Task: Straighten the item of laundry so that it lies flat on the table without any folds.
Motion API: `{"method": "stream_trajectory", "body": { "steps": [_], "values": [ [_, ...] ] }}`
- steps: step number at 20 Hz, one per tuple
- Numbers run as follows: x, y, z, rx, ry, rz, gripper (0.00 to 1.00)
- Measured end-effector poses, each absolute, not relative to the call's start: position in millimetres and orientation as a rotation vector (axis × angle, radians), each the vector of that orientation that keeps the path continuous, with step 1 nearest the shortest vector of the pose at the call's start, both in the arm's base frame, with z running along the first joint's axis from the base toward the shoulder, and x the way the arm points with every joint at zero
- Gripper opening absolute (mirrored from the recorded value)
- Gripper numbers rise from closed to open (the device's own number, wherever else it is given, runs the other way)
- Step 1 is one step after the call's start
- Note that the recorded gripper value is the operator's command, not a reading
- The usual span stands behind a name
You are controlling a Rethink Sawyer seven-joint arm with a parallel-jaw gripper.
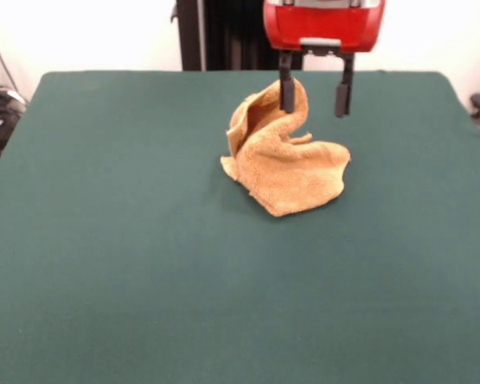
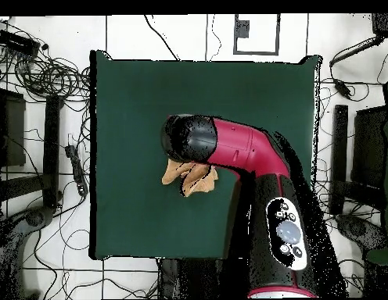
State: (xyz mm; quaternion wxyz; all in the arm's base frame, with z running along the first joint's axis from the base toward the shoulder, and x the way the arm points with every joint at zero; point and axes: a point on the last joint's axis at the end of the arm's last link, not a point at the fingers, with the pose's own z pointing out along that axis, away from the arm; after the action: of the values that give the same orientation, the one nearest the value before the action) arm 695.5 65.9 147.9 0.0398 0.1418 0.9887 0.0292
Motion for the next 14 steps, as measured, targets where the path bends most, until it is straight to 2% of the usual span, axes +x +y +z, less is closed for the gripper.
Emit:
{"method": "stream_trajectory", "body": {
  "steps": [14],
  "values": [
    [647.5,-23.7,156.5,0.684,3.131,-0.106,1.0]
  ]
}}
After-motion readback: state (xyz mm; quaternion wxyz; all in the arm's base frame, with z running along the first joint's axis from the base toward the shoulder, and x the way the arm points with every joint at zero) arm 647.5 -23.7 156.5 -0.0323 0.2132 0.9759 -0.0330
